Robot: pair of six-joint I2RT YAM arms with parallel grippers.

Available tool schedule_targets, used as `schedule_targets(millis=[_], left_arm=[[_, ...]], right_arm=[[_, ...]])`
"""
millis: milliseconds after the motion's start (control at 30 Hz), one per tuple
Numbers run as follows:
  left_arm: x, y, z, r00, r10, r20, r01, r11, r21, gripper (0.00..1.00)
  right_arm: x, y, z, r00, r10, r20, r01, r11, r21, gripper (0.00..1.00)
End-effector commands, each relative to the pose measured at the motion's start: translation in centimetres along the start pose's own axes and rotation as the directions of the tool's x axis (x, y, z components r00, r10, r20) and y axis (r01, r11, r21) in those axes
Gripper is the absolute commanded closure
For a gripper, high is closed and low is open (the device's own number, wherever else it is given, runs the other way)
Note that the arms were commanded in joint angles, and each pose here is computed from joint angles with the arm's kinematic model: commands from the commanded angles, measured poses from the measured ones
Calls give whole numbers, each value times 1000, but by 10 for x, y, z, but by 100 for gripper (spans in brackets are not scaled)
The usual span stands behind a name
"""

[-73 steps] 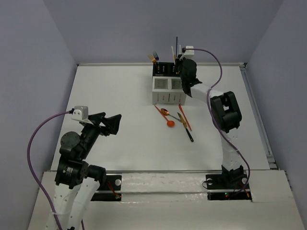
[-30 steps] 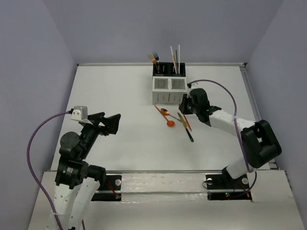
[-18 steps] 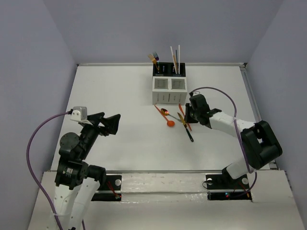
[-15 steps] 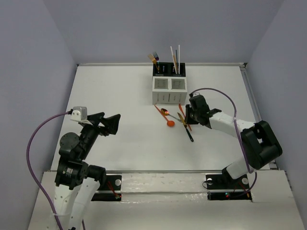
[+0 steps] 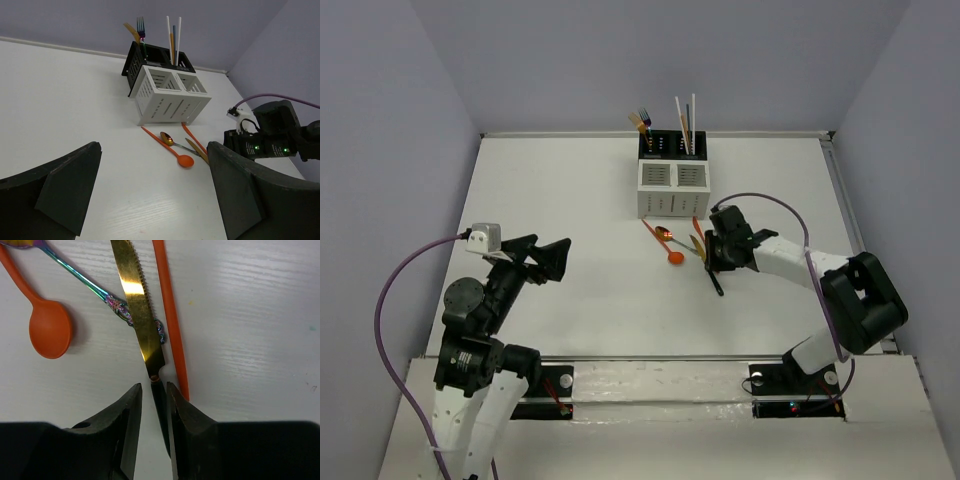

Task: Sort the eating utensils into containers

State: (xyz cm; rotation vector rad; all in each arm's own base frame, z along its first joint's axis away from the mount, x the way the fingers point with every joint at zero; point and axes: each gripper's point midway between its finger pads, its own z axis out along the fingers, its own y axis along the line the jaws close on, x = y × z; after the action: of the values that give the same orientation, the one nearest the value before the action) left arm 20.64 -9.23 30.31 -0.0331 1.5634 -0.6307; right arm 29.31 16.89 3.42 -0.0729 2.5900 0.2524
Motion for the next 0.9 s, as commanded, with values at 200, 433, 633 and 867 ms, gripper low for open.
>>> schedule_targets(millis=[200,433,633,867], left_arm=[[-9,-9,-1,999,18,45,-20,999,49,1],[-10,-9,-1,999,19,49,-22,999,46,1],[-11,-9,-2,999,20,50,-22,999,48,1],[-10,-9,-1,999,18,49,-20,999,46,1]], right_arm=[[25,-1,-2,994,1,-110,6,998,60,66],[30,-6,8,988,-36,-153,61,986,157,76],[13,-1,-6,994,-53,-95,67,986,155,93],[-29,30,-51,994,-75,77,77,997,-19,93]])
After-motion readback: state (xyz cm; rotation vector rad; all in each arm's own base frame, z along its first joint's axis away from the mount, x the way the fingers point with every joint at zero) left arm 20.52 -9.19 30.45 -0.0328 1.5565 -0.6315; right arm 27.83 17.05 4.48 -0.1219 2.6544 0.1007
